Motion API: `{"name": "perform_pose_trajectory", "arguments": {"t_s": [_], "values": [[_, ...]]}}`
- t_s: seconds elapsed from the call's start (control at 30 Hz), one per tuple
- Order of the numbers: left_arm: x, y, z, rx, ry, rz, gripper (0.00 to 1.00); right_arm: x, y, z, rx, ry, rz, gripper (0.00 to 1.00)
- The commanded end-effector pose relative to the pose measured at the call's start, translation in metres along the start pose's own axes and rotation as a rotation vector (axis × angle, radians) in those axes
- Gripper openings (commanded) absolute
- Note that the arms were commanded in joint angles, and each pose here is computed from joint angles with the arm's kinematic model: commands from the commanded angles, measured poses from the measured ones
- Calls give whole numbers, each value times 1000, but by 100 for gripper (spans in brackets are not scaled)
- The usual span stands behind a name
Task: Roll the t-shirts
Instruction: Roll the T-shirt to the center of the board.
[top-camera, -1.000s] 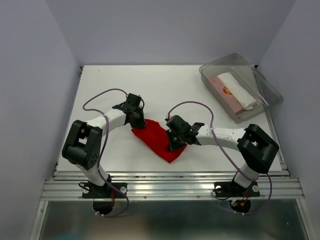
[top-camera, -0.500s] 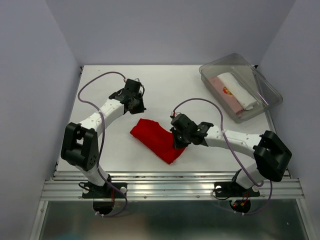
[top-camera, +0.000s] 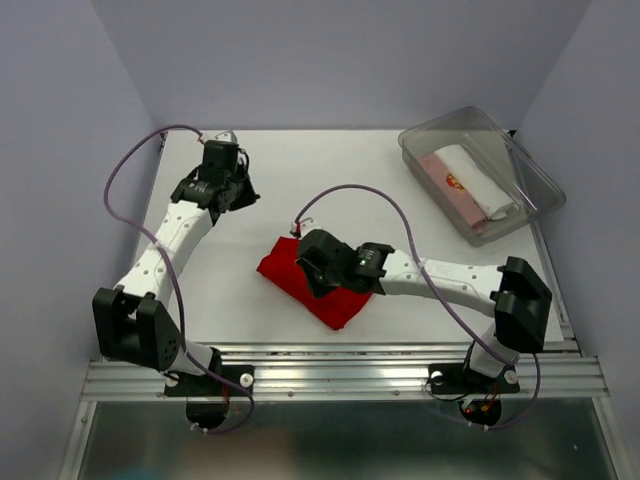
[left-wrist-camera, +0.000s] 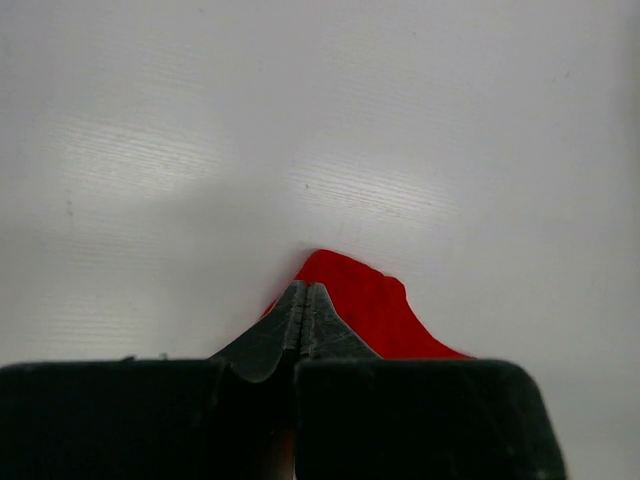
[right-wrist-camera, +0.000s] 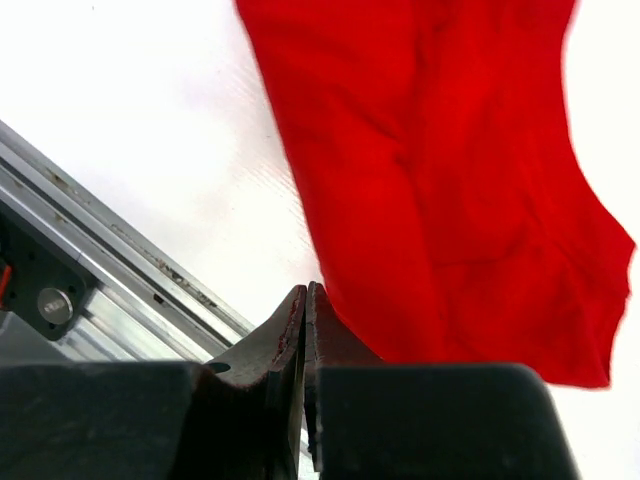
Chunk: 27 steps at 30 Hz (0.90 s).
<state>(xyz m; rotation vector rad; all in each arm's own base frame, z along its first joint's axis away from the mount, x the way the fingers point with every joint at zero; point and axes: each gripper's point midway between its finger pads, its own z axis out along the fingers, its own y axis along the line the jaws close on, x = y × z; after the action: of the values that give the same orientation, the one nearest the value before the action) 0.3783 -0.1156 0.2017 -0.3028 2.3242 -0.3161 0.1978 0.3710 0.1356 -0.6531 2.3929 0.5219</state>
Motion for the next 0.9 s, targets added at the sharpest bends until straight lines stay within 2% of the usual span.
{"name": "perform_pose_trajectory", "arguments": {"t_s": [0.0,0.07,0.2,0.27,0.37,0.5,0.77,0.87], "values": [[-12,24,-31,-24,-63,-21,0,-9,9,9,52,-23,-106,5],[-13,38,-39,-56,-76,-41,0,-8,16,18,65,-20,-155,7],[-15,58,-50,-117,-111,-87,0,-8,12,31,142,-33,-236,20],[-18,67,-55,-136,-128,-109,0,-1,15,38,166,-25,-286,21],[-19,73,-59,-146,-140,-121,0,2,17,45,207,-30,-338,24],[-18,78,-60,-155,-136,-122,0,5,19,52,240,-32,-375,34],[-12,80,-59,-153,-126,-121,0,13,3,72,331,-22,-418,47],[-10,81,-59,-154,-125,-118,0,13,2,70,350,-34,-430,48]]}}
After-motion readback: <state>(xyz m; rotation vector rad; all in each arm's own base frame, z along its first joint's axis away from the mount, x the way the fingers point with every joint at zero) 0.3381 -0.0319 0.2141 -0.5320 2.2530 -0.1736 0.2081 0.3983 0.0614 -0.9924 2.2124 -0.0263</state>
